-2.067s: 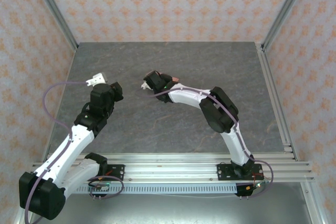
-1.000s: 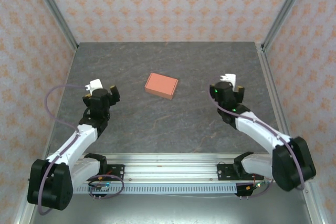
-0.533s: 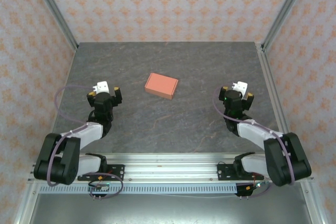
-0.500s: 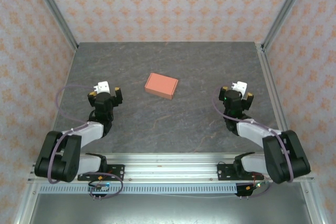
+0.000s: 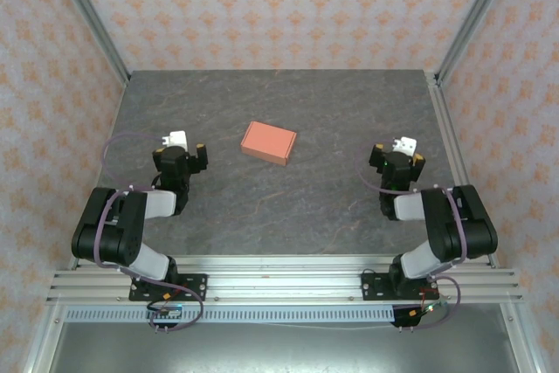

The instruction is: Fold the paper box

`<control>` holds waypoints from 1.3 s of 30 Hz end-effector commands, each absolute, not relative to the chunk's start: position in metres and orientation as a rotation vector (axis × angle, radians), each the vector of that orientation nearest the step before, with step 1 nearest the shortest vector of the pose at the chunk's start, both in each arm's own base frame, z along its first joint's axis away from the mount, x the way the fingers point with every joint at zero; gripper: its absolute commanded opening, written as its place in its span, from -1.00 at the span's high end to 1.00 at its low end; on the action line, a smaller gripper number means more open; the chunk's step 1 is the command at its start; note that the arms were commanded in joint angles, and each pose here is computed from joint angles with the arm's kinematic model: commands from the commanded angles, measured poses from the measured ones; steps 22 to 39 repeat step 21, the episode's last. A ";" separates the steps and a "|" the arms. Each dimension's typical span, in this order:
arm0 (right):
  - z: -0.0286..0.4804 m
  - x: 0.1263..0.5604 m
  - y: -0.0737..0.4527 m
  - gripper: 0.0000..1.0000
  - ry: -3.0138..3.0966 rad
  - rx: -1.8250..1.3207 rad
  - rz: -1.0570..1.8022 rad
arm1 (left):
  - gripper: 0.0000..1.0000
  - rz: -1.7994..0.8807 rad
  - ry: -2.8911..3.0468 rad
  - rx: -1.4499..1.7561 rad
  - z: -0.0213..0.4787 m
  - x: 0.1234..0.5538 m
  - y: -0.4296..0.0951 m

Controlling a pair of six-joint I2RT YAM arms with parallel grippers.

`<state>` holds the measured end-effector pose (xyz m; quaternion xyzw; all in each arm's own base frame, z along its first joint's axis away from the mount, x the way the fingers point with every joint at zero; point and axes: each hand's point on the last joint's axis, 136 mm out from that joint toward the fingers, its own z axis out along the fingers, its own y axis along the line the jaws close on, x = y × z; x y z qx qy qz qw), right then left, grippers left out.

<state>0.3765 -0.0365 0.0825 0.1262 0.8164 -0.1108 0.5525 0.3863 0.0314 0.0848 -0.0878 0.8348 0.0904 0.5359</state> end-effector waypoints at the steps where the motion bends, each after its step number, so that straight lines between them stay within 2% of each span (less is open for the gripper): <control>1: 0.089 0.394 -0.028 -0.99 1.937 0.296 -0.104 | -1.00 0.205 1.964 -0.198 0.094 0.391 0.030; 39: 0.089 0.392 -0.029 -0.98 1.939 0.296 -0.094 | -1.00 0.203 1.964 -0.189 0.094 0.392 0.028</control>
